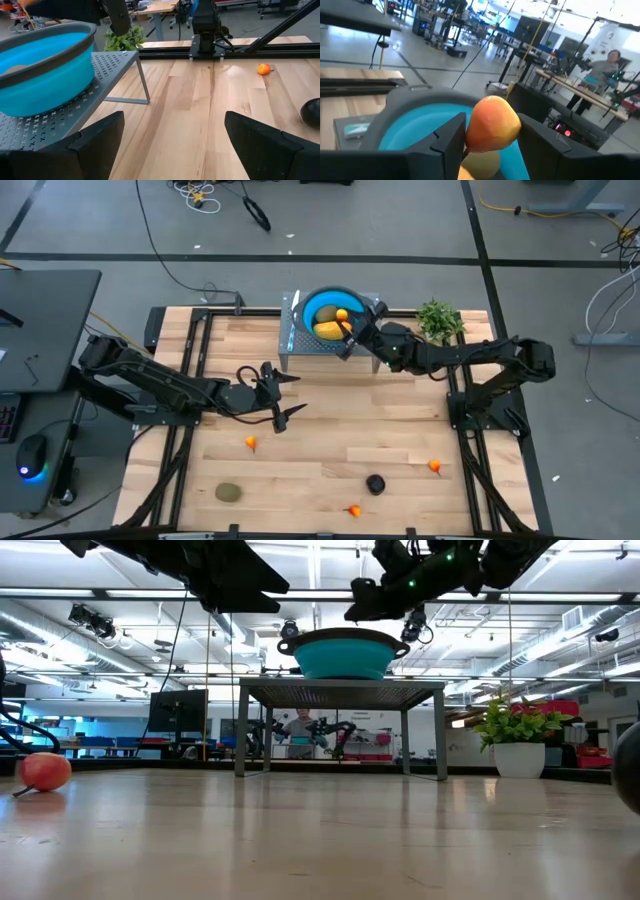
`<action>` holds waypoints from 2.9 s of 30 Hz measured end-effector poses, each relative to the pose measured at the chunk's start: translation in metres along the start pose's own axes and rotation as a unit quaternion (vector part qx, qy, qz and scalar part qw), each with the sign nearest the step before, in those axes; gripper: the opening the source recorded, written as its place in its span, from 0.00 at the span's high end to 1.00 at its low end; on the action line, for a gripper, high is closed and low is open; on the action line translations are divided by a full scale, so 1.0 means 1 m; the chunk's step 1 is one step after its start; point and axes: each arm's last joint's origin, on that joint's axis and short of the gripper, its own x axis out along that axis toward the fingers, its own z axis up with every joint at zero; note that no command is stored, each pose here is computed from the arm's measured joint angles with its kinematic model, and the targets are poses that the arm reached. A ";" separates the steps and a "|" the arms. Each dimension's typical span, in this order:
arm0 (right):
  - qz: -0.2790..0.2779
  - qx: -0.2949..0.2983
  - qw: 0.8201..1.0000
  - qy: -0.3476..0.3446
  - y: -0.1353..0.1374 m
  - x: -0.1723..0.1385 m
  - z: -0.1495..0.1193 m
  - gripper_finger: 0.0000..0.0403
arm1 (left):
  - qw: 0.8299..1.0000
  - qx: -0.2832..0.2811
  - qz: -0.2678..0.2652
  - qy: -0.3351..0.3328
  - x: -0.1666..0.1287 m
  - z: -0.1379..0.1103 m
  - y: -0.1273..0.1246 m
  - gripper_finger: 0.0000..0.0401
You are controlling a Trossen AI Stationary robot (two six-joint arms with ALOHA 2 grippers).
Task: Pick & Place Fruit
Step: Put the orange pear into the blue strainer bowl
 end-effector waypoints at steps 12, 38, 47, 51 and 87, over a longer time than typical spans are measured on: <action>-0.005 0.012 1.000 0.012 -0.003 0.002 -0.003 0.40 | 1.000 0.000 0.000 0.000 0.000 0.000 0.000 0.11; 0.219 0.031 0.968 0.118 0.061 -0.096 0.007 0.38 | 1.000 0.001 0.001 0.007 0.000 -0.002 0.000 0.11; 0.283 0.059 0.937 0.199 0.074 -0.113 -0.042 0.38 | 1.000 -0.014 0.001 0.006 0.000 -0.001 0.000 0.11; 0.275 0.087 0.938 0.195 0.075 -0.117 -0.067 0.38 | 1.000 -0.028 0.001 0.008 0.000 -0.002 0.000 0.11; 0.267 0.102 0.952 0.108 0.071 -0.124 -0.097 0.38 | 0.887 -0.198 -0.003 0.418 -0.074 -0.079 -0.034 0.11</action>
